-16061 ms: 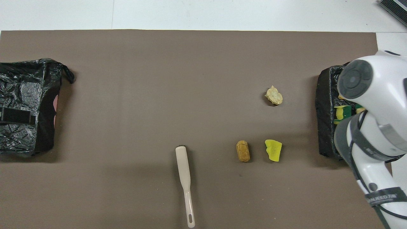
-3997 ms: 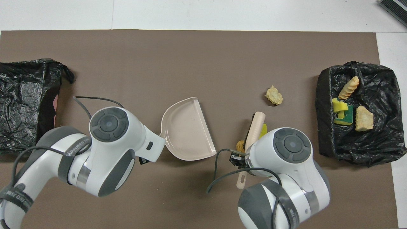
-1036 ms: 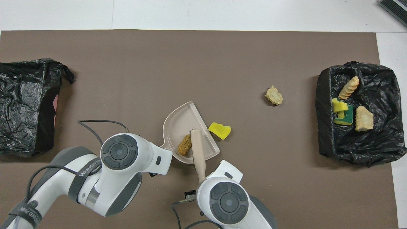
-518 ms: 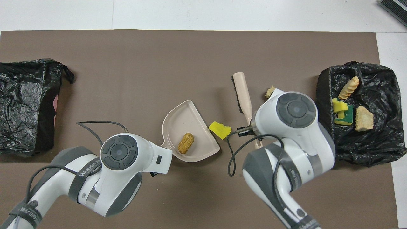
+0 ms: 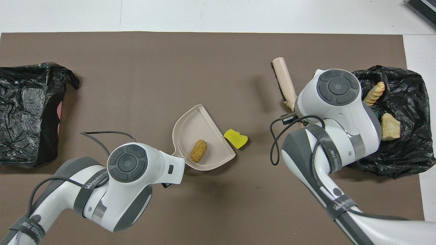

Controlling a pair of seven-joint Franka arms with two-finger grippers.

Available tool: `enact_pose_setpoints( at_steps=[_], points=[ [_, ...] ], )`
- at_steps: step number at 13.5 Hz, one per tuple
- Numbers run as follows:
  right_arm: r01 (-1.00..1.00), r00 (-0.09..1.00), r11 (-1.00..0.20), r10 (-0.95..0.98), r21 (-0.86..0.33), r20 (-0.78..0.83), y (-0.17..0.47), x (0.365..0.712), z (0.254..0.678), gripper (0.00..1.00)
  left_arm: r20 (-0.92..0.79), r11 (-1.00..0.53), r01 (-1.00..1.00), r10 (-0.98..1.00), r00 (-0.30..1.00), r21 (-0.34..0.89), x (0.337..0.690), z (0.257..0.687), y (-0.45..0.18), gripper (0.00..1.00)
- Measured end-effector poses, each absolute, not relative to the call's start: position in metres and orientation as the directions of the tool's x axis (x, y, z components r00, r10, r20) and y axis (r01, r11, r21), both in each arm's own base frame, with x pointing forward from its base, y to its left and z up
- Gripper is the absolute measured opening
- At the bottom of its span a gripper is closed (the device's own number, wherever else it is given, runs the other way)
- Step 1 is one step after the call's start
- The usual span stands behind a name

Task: Sweep and dump trash in bin
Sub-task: 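Sweep the sponges and bread into the dustpan with the right gripper's brush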

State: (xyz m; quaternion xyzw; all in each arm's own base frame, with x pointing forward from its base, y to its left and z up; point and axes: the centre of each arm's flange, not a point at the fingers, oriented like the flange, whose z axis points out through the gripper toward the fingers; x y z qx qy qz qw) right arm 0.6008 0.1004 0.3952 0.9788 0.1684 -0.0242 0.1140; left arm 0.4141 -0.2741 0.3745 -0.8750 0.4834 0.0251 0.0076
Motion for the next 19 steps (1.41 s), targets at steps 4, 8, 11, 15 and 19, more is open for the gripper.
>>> enact_pose_setpoints(
  at_steps=[4,8,11,15,19],
  points=[
    [0.372,0.926,-0.908,0.348,0.192,-0.15,0.052,0.6,0.375,0.27,-0.055,-0.529,-0.848,-0.848,0.528,0.012,0.411,0.373,-0.279,0.31],
    [0.404,0.906,-0.898,0.369,0.171,-0.206,0.065,0.583,0.348,0.27,-0.056,-0.534,-0.846,-0.845,0.532,0.013,0.411,0.372,-0.279,0.31],
    [0.42,0.892,-0.9,0.387,0.114,-0.234,0.107,0.567,0.336,0.27,-0.056,-0.535,-0.845,-0.844,0.533,0.013,0.411,0.372,-0.279,0.31],
    [0.399,0.89,-0.917,0.381,0.026,-0.25,0.207,0.532,0.339,0.27,-0.059,-0.535,-0.845,-0.844,0.533,0.014,0.41,0.372,-0.278,0.31],
    [0.354,0.897,-0.935,0.348,-0.031,-0.272,0.288,0.49,0.341,0.27,-0.07,-0.534,-0.845,-0.844,0.532,0.019,0.409,0.371,-0.278,0.31]
  ],
)
